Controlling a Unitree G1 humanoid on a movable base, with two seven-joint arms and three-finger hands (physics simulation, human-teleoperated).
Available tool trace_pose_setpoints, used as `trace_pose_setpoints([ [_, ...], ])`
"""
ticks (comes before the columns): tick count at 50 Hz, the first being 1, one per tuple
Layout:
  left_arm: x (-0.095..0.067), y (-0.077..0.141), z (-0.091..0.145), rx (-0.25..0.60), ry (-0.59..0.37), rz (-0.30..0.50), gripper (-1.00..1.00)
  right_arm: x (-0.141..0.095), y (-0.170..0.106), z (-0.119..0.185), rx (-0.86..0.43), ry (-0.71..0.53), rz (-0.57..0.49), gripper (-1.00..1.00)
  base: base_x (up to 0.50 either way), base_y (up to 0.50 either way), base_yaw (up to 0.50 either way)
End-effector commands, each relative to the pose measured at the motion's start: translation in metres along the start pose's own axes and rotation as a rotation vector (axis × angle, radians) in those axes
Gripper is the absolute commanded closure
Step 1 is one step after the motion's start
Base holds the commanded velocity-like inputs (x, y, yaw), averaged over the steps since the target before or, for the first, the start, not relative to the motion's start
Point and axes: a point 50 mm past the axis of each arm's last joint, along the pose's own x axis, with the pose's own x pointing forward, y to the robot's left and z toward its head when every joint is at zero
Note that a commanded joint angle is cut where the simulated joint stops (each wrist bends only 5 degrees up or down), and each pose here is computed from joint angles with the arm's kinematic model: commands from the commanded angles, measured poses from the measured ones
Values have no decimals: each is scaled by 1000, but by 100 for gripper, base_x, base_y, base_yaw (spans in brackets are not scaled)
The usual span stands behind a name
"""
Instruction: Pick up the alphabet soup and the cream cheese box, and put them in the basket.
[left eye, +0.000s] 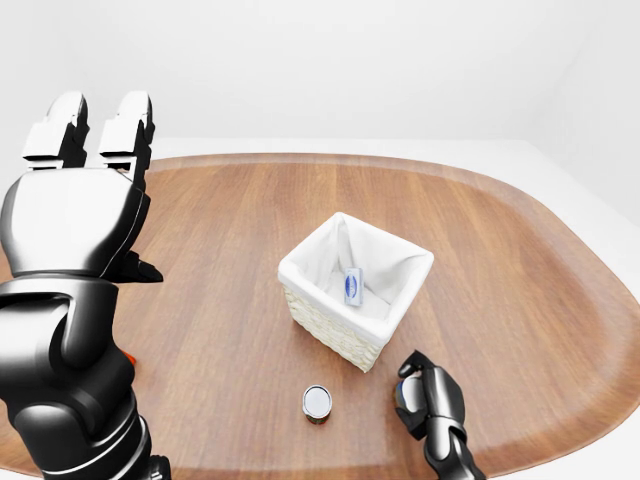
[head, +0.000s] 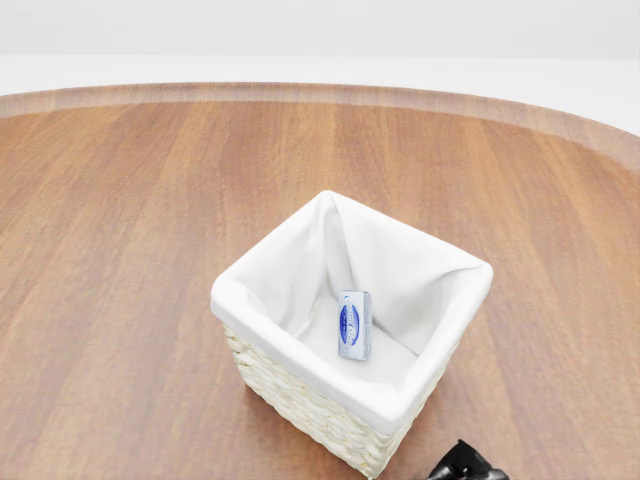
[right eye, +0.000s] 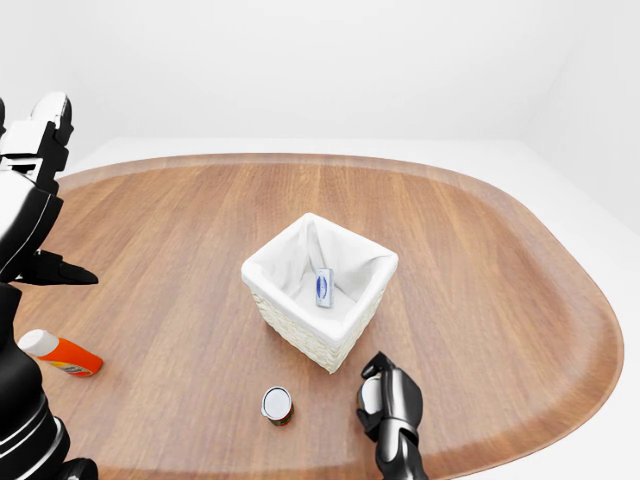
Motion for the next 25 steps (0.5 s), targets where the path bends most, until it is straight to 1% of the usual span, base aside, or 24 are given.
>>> trace_pose_setpoints([
  [1, 0, 1, 0, 5, 0, 7, -100, 3, -8, -9, 38, 57, -37, 100, 0, 0, 0],
  [3, 0, 0, 0, 0, 0, -1, -100, 4, -10, -8, 48, 57, -53, 100, 0, 0, 0],
  [4, 0, 0, 0, 1, 1, -1, -100, 6, -11, -9, 74, 73, -58, 100, 0, 0, 0],
  [9, 0, 0, 0, 1, 1, -2, -100, 10, -15, -12, 96, 97, -72, 100, 0, 0, 0],
  [19, 0, 0, 1, 8, 5, 1, -100, 14, -51, -1, 207, 53, -234, 100, 0, 0, 0],
  [25, 1, -1, 1, 9, 7, -1, -100, 15, -67, 5, 260, 29, -306, 100, 0, 0, 0],
])
